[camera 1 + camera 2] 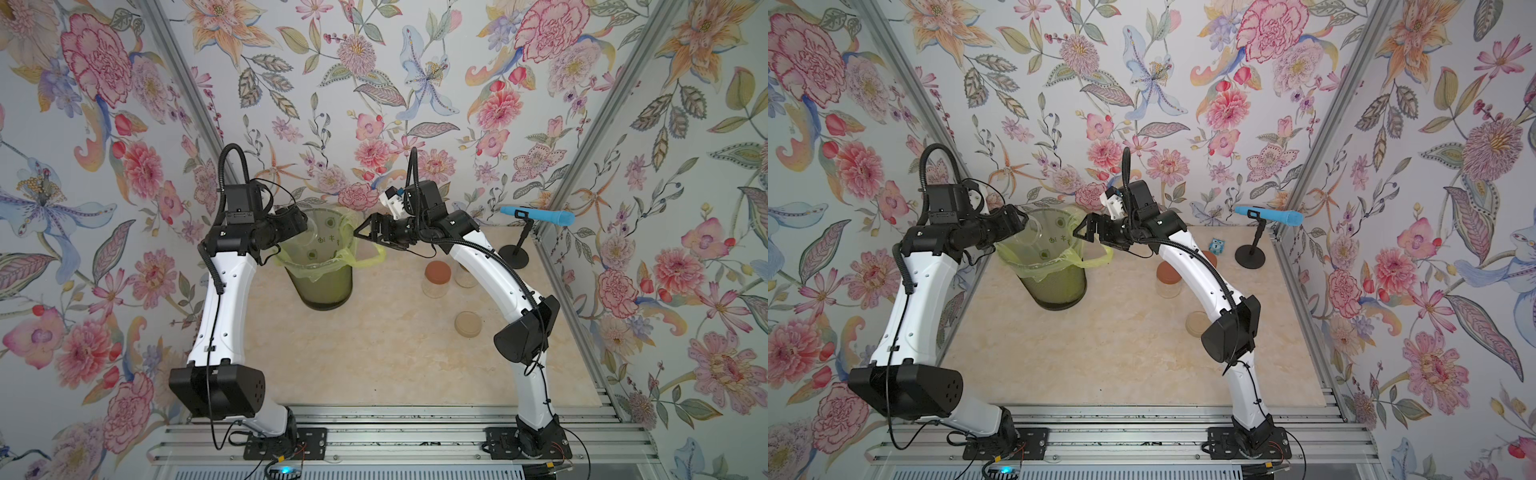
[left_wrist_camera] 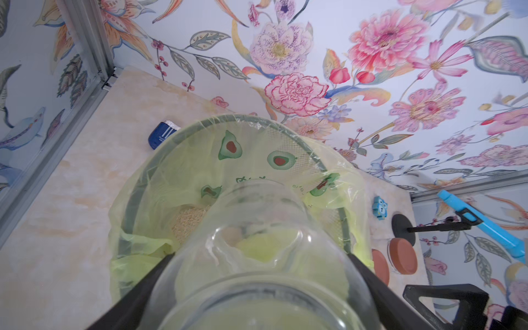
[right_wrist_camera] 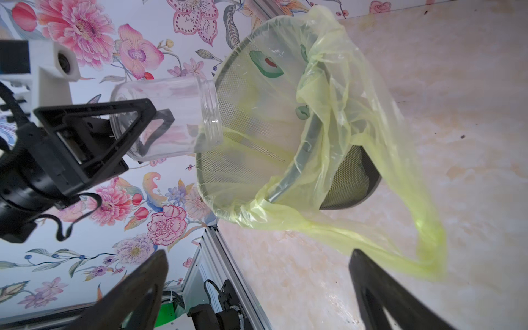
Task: Empty moldy rice from jars
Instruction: Pour the moldy rice from the jar into the trash bin, then place the jar at the center of the board.
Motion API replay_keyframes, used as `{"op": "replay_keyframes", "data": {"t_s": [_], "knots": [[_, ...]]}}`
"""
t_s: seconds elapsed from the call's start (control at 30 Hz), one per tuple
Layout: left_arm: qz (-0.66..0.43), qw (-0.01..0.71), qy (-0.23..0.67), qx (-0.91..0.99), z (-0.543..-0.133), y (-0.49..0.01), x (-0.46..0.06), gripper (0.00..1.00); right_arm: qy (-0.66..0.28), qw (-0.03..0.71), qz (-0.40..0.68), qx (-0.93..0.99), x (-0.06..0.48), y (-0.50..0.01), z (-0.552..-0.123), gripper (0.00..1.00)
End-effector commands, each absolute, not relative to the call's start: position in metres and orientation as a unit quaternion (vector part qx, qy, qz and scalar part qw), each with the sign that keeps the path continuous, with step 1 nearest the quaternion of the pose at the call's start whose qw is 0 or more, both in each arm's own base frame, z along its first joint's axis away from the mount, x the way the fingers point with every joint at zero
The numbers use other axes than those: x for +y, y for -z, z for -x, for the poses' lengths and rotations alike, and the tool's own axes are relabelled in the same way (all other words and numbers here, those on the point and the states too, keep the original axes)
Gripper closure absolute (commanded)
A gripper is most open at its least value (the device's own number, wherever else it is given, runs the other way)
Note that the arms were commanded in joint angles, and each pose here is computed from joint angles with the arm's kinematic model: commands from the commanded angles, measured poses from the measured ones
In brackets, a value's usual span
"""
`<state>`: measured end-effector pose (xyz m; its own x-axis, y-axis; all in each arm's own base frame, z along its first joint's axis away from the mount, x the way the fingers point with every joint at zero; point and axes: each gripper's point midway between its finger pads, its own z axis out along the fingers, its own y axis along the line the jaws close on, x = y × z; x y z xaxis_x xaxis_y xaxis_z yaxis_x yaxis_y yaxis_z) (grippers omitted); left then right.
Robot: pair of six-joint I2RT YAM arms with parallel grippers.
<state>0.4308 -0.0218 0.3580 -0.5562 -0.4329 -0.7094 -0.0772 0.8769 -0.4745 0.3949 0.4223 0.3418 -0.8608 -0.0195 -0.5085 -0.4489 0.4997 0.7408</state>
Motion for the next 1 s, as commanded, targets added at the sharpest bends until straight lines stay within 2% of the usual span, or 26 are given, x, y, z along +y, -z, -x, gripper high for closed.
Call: {"op": "replay_keyframes", "data": {"t_s": [0.0, 0.3, 0.53, 0.73, 0.97], "knots": [[0.115, 0.555, 0.271, 0.778, -0.437, -0.415, -0.036, 1.00, -0.507, 0.195, 0.106, 0.833, 0.425, -0.353, -0.393, 0.00], [0.072, 0.607, 0.336, 0.716, -0.421, -0.416, -0.053, 1.00, -0.544, 0.138, 0.040, 0.827, 0.429, -0.368, -0.387, 0.00], [0.022, 0.648, 0.348, 0.677, -0.405, -0.422, -0.063, 1.00, -0.562, 0.087, -0.013, 0.823, 0.433, -0.369, -0.386, 0.00], [-0.009, 0.688, 0.334, 0.644, -0.387, -0.429, -0.066, 1.00, -0.578, 0.055, -0.057, 0.812, 0.437, -0.376, -0.388, 0.00], [-0.049, 0.724, 0.269, 0.634, -0.375, -0.431, -0.073, 1.00, -0.598, 0.047, -0.082, 0.796, 0.440, -0.392, -0.392, 0.00]]}}
